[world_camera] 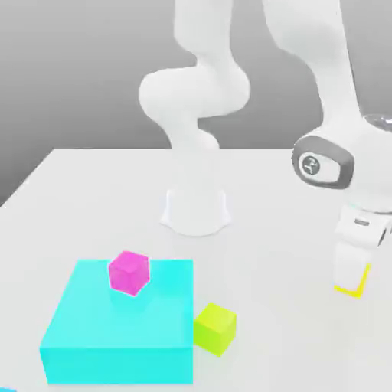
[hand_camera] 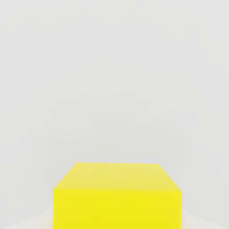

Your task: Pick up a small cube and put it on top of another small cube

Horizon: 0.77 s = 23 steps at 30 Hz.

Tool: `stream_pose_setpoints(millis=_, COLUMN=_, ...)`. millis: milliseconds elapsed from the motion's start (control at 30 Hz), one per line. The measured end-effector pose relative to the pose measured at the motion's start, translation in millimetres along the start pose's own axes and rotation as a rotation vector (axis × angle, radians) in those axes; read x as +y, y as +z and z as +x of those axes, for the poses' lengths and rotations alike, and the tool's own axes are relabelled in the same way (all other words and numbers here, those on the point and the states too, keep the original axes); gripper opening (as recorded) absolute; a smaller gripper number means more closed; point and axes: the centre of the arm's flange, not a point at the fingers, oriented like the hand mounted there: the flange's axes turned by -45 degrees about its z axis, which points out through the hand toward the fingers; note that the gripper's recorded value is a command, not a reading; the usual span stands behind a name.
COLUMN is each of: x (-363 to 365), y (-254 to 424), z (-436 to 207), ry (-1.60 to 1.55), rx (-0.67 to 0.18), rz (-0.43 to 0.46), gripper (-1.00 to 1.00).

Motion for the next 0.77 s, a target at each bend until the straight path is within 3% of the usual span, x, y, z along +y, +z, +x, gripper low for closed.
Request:
stream_pose_setpoints(millis=133, x=120.1, y=-32.2, z=-63.2, ry=0.404, rx=-0.025, rz=-0.034, gripper=-1.00)
stream_pose_setpoints(millis=300, x=191.4, y=-73.2, z=-148.1, ry=0.793, rx=-0.031, rz=-0.030, gripper=-1.00)
stream_pose_setpoints(millis=467, x=234.1, y=-101.1, z=-251.7, ry=1.194, rx=-0.011, rz=0.027, gripper=-1.00)
stream_pose_setpoints(millis=633, x=236.0, y=-52.3, z=-265.1, ry=1.248, rx=-0.007, rz=0.037, gripper=-1.00)
stream_pose_setpoints(millis=667, x=235.4, y=-45.8, z=-265.6, ry=1.249, rx=-0.008, rz=0.037, gripper=1.00)
stream_pose_setpoints(millis=767, x=235.4, y=-45.8, z=-265.6, ry=1.249, rx=-0.008, rz=0.037, gripper=1.00)
